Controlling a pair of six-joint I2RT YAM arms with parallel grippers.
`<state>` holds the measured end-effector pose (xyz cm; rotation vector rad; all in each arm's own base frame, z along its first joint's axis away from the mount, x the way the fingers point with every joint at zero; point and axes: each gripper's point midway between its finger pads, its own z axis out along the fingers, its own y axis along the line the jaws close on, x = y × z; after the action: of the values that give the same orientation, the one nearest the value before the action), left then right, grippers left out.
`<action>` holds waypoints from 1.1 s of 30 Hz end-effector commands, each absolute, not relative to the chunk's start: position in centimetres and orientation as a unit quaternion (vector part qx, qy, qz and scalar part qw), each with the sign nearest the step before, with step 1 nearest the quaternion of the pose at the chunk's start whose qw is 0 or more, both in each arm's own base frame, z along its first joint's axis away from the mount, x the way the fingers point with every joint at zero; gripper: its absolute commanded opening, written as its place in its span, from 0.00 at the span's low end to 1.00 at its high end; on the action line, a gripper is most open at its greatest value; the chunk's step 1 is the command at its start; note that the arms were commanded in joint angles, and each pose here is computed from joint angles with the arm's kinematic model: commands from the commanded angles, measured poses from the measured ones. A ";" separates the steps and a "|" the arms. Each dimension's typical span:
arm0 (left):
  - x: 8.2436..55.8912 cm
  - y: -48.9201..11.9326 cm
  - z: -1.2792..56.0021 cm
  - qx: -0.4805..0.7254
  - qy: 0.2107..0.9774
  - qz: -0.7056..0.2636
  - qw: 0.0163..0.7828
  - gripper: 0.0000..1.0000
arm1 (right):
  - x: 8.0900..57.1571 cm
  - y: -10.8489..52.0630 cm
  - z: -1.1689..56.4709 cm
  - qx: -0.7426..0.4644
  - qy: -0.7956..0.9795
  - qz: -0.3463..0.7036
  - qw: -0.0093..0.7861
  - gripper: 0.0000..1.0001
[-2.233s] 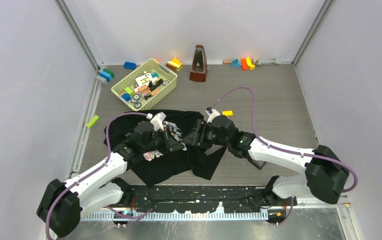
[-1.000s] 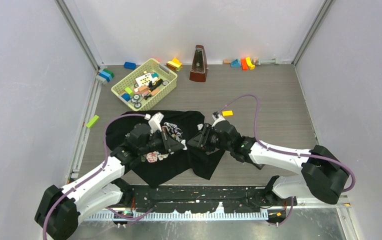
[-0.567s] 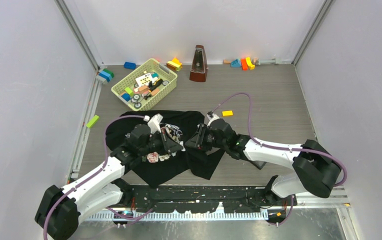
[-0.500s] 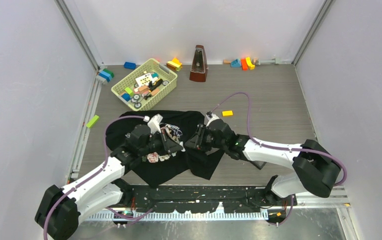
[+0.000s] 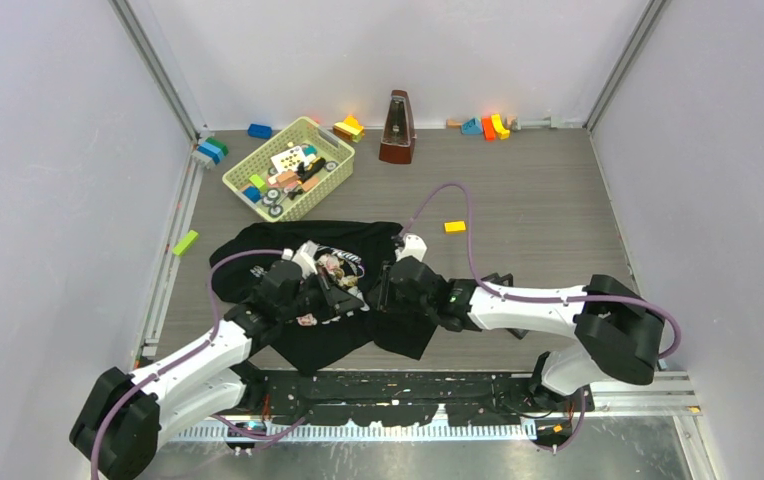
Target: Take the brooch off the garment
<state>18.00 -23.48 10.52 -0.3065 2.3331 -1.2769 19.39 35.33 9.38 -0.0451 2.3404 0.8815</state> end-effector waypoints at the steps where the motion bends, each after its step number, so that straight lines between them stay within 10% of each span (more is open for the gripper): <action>1: 20.3 -25.3 17.2 -0.101 0.773 -0.551 0.297 0.00 | 18.2 36.6 9.1 -0.074 0.891 0.307 0.325 0.27; 18: 20.2 -23.7 15.8 -0.060 0.812 -0.516 0.268 0.00 | 12.3 37.3 10.9 -0.255 0.860 0.349 0.273 0.23; 28: 18.9 -24.2 15.0 0.011 0.823 -0.522 0.224 0.00 | 14.7 34.0 15.6 -0.181 0.833 0.429 0.299 0.00; 33: 18.5 -24.7 15.4 0.035 0.814 -0.539 0.216 0.00 | 15.5 32.9 15.7 -0.176 0.844 0.398 0.313 0.28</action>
<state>18.51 -23.65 12.69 -0.0672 2.3592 -1.3997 15.51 32.80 14.02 -0.4568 2.2612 1.0286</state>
